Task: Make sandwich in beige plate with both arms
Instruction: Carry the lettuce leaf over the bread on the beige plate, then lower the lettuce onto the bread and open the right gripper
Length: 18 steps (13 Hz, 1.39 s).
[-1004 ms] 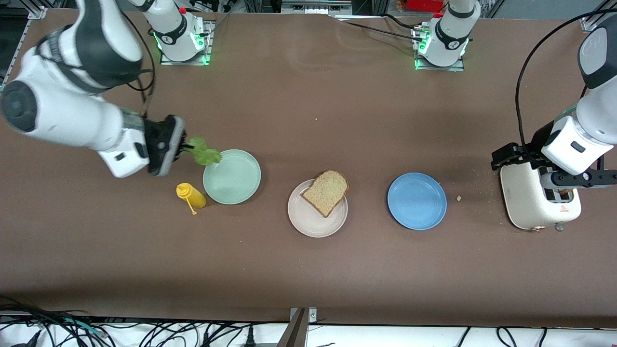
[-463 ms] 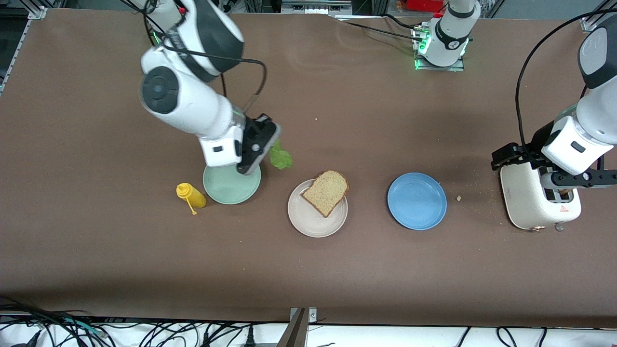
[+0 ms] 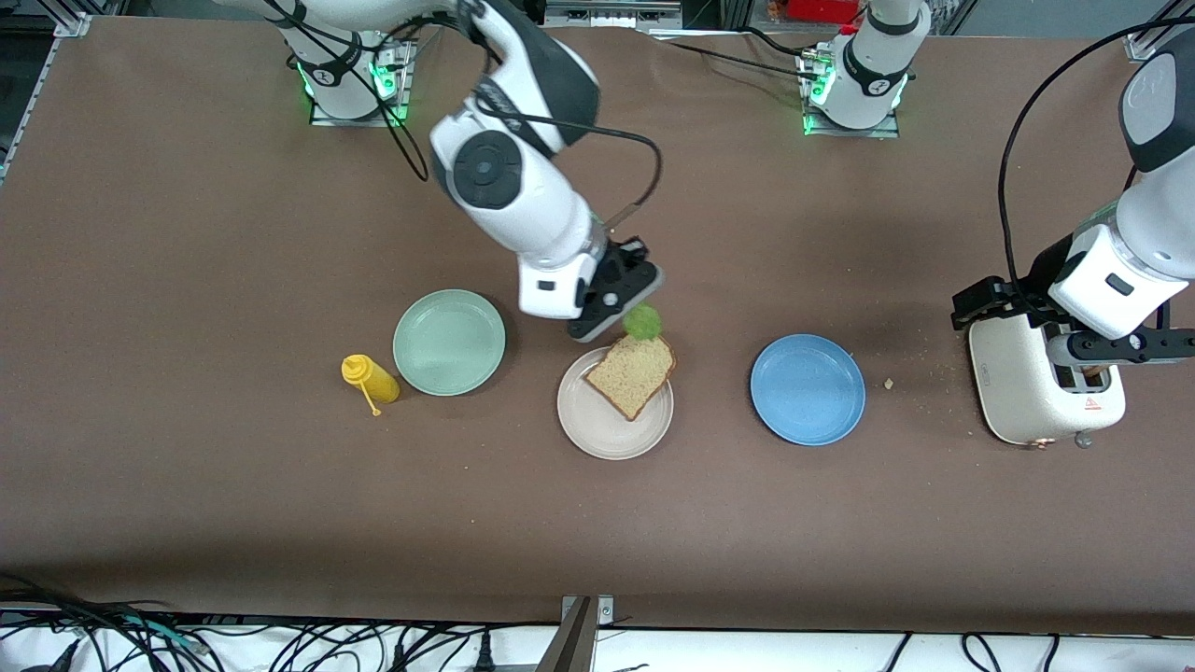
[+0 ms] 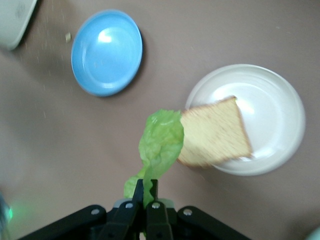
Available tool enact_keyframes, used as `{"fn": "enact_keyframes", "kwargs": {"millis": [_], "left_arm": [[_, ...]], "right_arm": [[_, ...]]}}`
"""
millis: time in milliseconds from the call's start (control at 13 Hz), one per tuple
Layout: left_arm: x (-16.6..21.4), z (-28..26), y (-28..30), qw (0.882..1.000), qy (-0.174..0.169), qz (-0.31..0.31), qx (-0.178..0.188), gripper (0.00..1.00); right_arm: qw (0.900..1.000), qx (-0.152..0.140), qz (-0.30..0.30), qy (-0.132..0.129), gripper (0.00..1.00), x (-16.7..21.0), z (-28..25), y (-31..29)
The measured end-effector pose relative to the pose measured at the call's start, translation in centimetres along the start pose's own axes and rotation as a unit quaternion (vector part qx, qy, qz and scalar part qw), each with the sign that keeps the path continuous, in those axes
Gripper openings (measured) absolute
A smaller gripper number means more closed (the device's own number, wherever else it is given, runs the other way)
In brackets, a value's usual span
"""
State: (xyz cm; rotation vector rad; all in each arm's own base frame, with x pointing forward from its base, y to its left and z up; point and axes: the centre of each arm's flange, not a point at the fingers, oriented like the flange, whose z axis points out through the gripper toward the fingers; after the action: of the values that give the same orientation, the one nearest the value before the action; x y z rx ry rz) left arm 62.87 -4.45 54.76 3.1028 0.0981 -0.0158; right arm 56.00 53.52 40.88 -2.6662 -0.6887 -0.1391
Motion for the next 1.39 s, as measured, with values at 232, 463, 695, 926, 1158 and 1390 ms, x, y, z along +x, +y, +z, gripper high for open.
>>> {"fn": "enact_keyframes", "kwargs": {"millis": [232, 463, 695, 926, 1158, 1390], "left_arm": [[0.0, 0.0, 0.0, 1.0, 0.0, 0.0, 0.0, 1.0], [0.0, 0.0, 0.0, 1.0, 0.0, 0.0, 0.0, 1.0], [0.0, 0.0, 0.0, 1.0, 0.0, 0.0, 0.0, 1.0], [0.0, 0.0, 0.0, 1.0, 0.0, 0.0, 0.0, 1.0], [0.0, 0.0, 0.0, 1.0, 0.0, 0.0, 0.0, 1.0], [0.0, 0.0, 0.0, 1.0, 0.0, 0.0, 0.0, 1.0]], "right_arm": [[0.999, -0.001, 0.026, 0.021, 0.02, 0.4, 4.7, 0.6], [0.999, -0.012, 0.039, 0.012, 0.02, 0.5, 7.2, 3.0], [0.999, -0.019, 0.048, 0.003, 0.02, 0.5, 8.8, 5.6], [0.998, -0.024, 0.056, 0.001, 0.02, 0.2, 11.4, 7.4], [0.998, -0.027, 0.059, 0.015, 0.02, -0.2, 14.6, 8.5], [0.998, -0.034, 0.045, 0.02, 0.02, -0.1, 15.0, 9.7]]}}
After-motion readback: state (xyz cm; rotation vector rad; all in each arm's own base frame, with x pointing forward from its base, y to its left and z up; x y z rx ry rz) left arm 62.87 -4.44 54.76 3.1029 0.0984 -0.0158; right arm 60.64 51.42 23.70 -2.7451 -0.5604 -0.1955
